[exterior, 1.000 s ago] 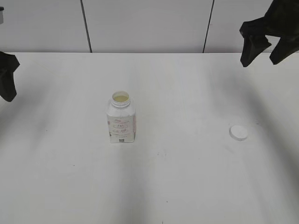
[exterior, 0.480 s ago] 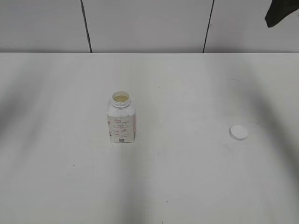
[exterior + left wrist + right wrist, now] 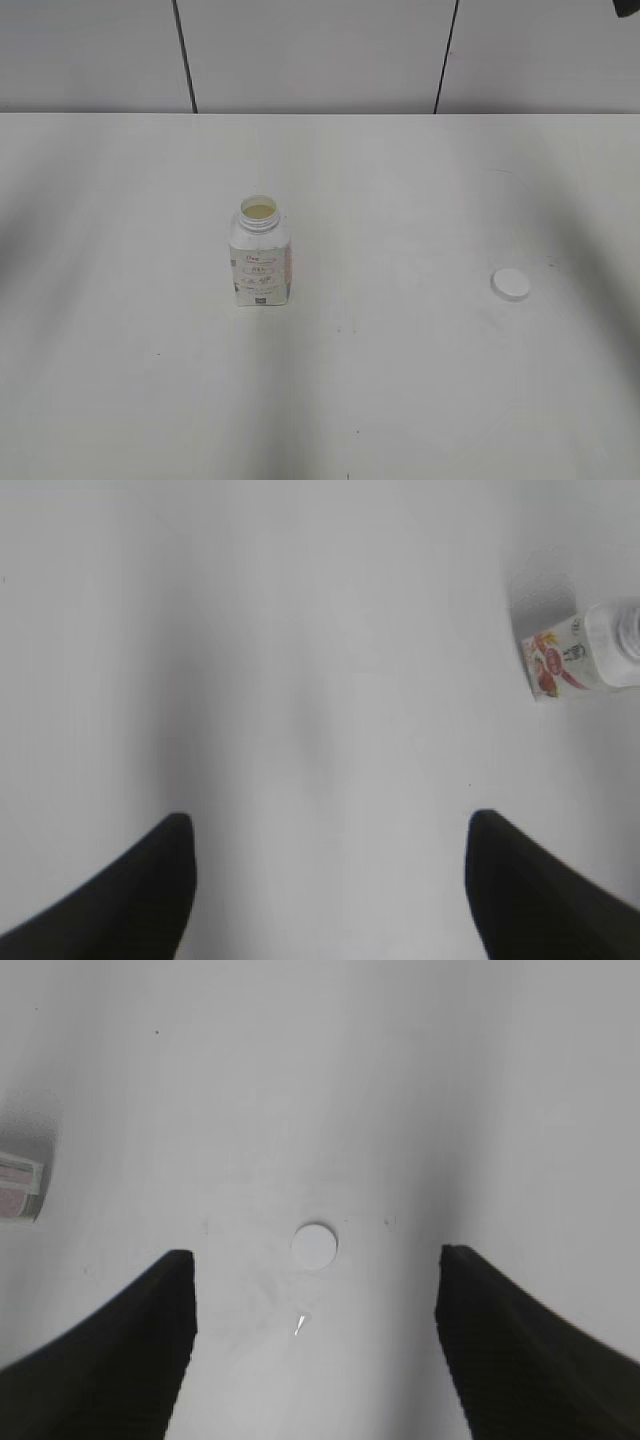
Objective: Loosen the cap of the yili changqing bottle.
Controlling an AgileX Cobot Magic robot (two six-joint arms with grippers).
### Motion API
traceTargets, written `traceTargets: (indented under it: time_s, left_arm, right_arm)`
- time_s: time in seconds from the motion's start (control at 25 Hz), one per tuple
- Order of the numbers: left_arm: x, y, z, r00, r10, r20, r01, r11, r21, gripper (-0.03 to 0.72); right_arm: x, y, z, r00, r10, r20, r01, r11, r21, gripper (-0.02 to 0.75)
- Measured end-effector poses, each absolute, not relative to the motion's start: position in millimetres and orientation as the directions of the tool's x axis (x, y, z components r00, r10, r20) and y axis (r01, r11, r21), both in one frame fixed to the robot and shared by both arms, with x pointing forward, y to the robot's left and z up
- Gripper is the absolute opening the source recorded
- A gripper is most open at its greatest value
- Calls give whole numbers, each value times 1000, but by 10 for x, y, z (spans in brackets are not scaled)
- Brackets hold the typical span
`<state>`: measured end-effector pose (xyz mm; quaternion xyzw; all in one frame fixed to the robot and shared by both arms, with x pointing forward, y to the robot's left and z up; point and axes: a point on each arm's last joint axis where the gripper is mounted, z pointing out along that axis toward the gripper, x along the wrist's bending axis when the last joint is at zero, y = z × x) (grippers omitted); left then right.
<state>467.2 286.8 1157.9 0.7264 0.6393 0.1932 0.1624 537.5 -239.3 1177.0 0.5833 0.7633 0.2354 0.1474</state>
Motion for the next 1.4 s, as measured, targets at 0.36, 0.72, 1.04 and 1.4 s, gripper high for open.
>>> traceTargets:
  time_s: [0.36, 0.72, 1.04, 1.4]
  left_arm:
    - [4415, 2860, 11630, 112, 993, 40, 846, -116, 521, 510]
    - [4019, 2893, 11261, 115, 993, 37, 883, -119, 455, 510]
    - [3661, 2924, 10980, 115, 993, 38, 878, -120, 463, 510]
    - [3286, 2954, 10783, 112, 993, 41, 806, -115, 580, 510]
  right_arm:
    - [5045, -2448, 11524, -270, 961, 60, 863, 214, 457, 587]
    - [4697, -2506, 11361, -267, 962, 65, 882, 217, 418, 587]
    - [4480, -2542, 11126, -262, 962, 72, 908, 221, 355, 587]
    - [4224, -2589, 10891, -255, 964, 70, 906, 213, 366, 587]
